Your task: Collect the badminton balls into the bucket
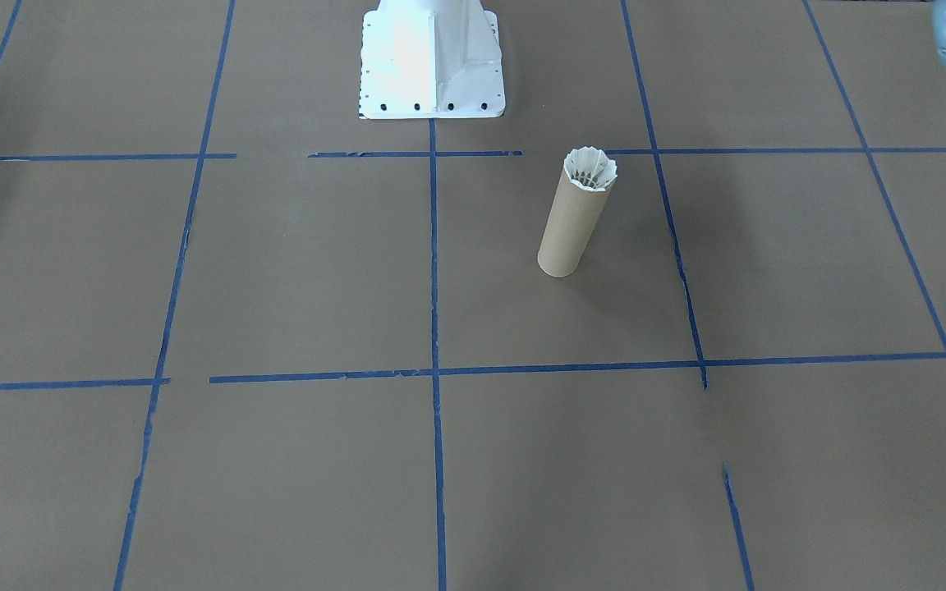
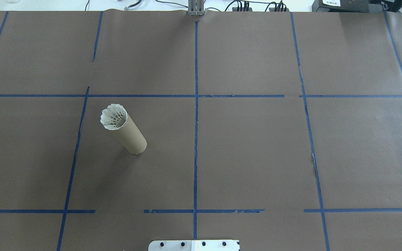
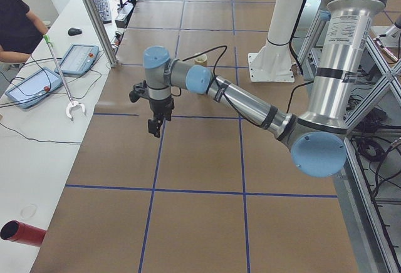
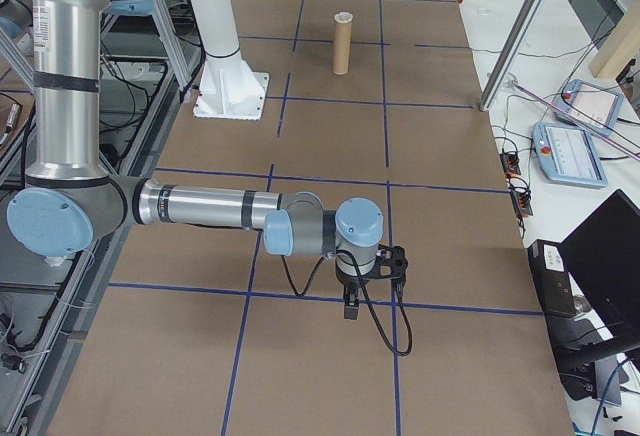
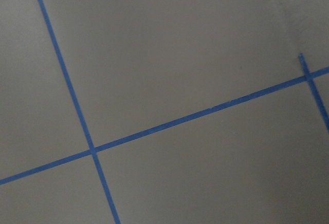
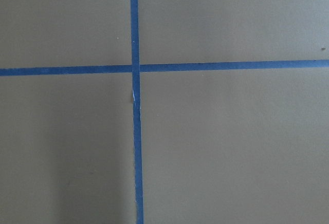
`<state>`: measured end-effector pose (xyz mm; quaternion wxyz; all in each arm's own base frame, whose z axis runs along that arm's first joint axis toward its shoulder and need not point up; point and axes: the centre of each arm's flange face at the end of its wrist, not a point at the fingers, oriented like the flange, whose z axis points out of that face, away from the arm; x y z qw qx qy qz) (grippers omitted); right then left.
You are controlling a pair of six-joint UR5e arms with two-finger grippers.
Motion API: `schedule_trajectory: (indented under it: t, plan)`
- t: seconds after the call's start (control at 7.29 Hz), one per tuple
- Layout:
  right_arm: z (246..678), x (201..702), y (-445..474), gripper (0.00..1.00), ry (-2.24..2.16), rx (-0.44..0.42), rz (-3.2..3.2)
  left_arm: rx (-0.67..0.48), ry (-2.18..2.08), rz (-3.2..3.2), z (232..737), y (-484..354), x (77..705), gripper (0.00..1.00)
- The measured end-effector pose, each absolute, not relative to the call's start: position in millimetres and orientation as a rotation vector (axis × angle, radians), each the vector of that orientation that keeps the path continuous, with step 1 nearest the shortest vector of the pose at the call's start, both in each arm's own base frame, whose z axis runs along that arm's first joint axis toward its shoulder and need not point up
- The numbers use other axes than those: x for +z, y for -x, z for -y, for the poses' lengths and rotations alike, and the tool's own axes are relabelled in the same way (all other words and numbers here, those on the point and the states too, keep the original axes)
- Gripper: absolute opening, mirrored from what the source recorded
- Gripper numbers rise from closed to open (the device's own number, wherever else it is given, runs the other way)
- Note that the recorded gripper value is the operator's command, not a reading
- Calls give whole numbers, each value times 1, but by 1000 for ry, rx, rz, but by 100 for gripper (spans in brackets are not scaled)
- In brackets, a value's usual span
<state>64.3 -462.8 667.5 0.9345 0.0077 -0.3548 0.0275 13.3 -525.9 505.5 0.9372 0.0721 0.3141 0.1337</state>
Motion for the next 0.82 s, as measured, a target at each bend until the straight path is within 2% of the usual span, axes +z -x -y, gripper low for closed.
schedule_trajectory:
  t: [0.41, 0.82]
  plan:
    - [463, 667, -64, 100, -16, 56, 725, 193, -71, -715, 491, 28, 620, 100]
    - [463, 668, -64, 100, -16, 56, 725, 138, -55, -717, 485, 62, 648, 100]
